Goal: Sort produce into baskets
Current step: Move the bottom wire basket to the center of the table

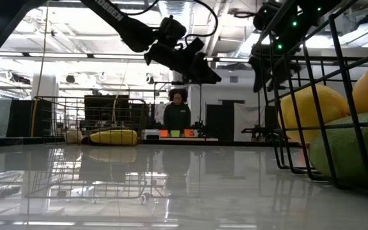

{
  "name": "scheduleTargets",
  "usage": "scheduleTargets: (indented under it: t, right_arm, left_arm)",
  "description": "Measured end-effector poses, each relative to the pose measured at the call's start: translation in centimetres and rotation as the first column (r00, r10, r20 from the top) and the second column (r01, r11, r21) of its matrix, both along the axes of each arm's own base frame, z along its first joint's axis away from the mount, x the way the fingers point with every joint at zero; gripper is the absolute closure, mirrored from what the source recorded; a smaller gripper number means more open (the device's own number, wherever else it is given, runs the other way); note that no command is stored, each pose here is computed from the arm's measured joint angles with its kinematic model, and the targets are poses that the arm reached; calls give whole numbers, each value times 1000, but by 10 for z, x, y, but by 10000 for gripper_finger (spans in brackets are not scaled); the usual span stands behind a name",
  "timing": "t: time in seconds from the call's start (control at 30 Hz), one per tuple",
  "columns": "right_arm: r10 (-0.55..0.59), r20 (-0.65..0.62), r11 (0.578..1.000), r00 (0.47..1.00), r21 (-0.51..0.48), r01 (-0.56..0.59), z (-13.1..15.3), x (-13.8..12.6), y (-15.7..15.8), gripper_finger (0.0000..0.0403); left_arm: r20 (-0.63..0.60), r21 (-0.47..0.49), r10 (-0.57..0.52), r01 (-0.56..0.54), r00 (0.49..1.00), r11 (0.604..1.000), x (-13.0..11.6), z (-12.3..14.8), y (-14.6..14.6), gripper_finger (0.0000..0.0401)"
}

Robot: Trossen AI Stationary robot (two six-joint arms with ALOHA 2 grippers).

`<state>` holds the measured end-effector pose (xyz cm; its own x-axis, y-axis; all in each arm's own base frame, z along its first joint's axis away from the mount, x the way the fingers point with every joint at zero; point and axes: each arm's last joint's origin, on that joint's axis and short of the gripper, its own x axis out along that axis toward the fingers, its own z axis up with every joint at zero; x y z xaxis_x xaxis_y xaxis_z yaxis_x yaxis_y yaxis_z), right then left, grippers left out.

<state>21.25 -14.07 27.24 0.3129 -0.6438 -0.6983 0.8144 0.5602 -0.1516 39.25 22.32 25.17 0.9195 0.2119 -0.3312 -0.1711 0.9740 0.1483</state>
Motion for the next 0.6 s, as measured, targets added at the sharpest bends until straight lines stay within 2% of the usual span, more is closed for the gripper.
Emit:
scheduleTargets:
  t: [0.13,0.27,0.43,0.6]
  right_arm:
    - [-162,-95,987,982,-37,159,-6,-10,-3,65]
    - [-303,-150,953,941,-30,302,-17,-19,-17,66]
    - [-360,-308,923,881,17,383,-51,-22,-44,85]
    - [-331,-456,904,826,98,417,-77,-28,-60,94]
  left_arm:
    - [-9,34,32,-31,999,999,0,1,2,166]
    - [-8,19,42,-41,999,999,-1,1,3,166]
    - [20,-4,39,-39,999,999,2,3,0,166]
    - [25,-8,22,-21,999,1000,4,7,-8,166]
